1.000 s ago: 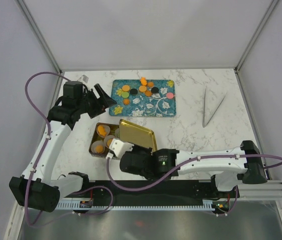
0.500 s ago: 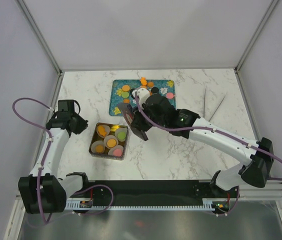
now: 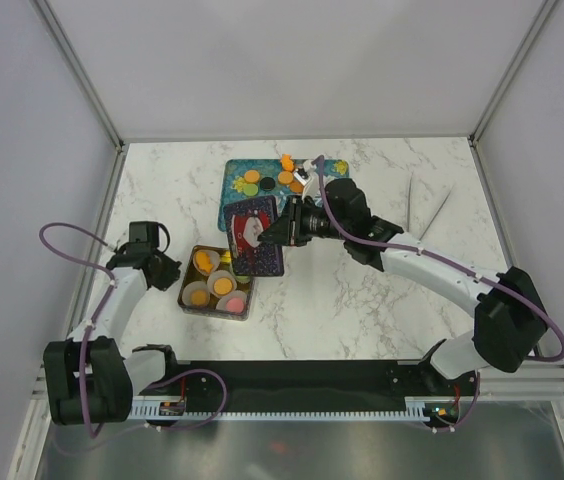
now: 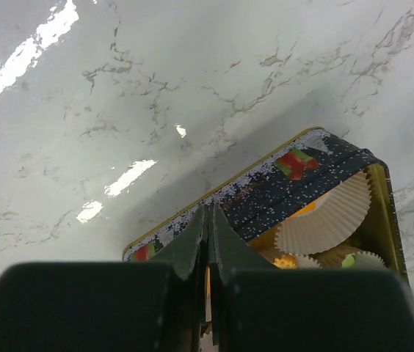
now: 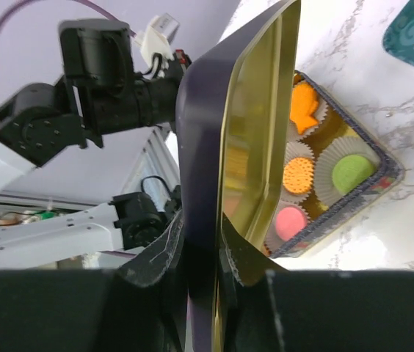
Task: Pack the cookies
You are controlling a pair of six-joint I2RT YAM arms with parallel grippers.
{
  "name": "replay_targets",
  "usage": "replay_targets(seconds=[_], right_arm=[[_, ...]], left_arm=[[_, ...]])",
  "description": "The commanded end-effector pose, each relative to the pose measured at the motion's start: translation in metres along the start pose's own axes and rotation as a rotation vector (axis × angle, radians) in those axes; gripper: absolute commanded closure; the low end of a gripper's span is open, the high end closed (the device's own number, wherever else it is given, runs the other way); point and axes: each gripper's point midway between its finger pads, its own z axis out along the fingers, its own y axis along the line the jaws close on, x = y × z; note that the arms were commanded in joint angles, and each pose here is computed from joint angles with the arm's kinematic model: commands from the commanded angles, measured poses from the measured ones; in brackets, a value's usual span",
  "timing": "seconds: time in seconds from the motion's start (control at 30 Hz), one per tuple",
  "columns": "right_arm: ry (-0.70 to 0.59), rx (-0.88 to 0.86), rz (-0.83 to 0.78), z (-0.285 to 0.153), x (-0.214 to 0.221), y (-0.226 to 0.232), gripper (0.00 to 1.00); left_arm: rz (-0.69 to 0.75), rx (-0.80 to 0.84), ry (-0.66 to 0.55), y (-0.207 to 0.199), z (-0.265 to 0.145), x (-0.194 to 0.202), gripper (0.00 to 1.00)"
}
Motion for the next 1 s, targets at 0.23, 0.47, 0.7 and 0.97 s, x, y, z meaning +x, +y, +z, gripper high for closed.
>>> replay_targets(seconds=[0.23, 0.47, 0.7, 0.97], right_arm=[[-0.105, -0.211, 0.115, 0.000, -0.024, 0.021, 0.94], [-0.094, -0.173, 0.138, 0.011, -0.014, -0.002, 0.95], [-0.086, -0.149, 0.209, 0.009, -0.001, -0.027, 0.95], [-0.109, -0.189, 0.273, 0.006, 0.001, -0.030, 0.95]], left_arm=[[-0.097, 0.112, 0.003, -0.006, 0.009, 0.023, 0.98], [-0.034, 0.191, 0.038, -0.036, 0.000, 0.051, 0.98], [0.003, 0.255, 0.071, -0.057, -0.013, 0.073, 0.98], [0.046, 0.267, 0.051, -0.061, -0.022, 0.070, 0.98]])
